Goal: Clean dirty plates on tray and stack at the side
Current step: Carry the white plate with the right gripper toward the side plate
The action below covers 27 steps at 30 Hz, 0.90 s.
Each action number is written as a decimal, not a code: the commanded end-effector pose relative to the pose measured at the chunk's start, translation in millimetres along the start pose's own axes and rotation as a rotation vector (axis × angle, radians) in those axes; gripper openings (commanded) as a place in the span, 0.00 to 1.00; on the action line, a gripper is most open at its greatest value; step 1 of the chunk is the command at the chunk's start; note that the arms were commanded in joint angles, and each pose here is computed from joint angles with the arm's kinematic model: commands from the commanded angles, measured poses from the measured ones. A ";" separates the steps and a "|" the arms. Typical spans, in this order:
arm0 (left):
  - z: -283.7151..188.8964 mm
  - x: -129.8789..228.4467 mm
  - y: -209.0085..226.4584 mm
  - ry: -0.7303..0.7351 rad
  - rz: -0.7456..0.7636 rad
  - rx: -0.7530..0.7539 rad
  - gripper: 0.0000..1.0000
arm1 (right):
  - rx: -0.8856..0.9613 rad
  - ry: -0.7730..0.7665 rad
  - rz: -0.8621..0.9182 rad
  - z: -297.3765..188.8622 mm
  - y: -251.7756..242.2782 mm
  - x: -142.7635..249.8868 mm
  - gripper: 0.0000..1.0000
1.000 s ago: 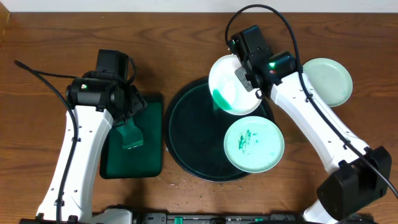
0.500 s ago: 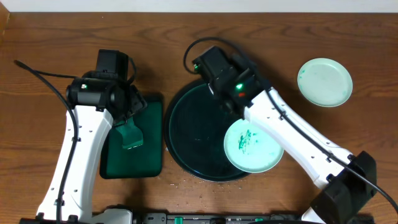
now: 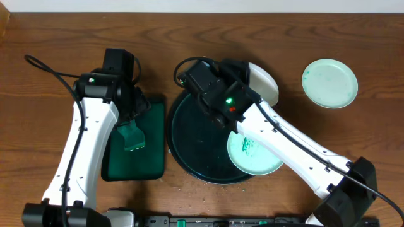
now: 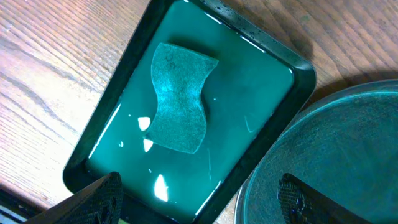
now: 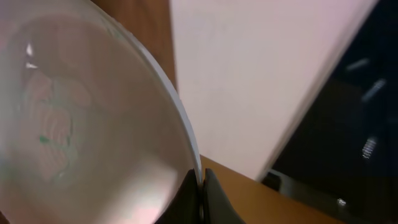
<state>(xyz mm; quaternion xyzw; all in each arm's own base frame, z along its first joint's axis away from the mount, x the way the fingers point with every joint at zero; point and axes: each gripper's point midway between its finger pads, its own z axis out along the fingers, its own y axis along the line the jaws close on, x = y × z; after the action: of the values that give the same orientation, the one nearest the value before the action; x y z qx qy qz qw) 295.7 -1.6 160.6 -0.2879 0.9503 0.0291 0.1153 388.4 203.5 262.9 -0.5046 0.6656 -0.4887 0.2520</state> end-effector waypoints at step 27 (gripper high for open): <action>1.4 -0.6 0.3 0.007 0.018 -0.008 0.80 | 0.146 0.068 -0.004 -14.7 -36.7 11.5 0.01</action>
<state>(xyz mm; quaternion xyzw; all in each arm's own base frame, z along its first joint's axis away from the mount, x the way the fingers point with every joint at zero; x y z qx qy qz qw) 295.7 -1.6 159.8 -0.2878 0.9504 0.0295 0.1139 393.0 202.3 286.3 -0.4844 0.6383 -0.5412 0.2551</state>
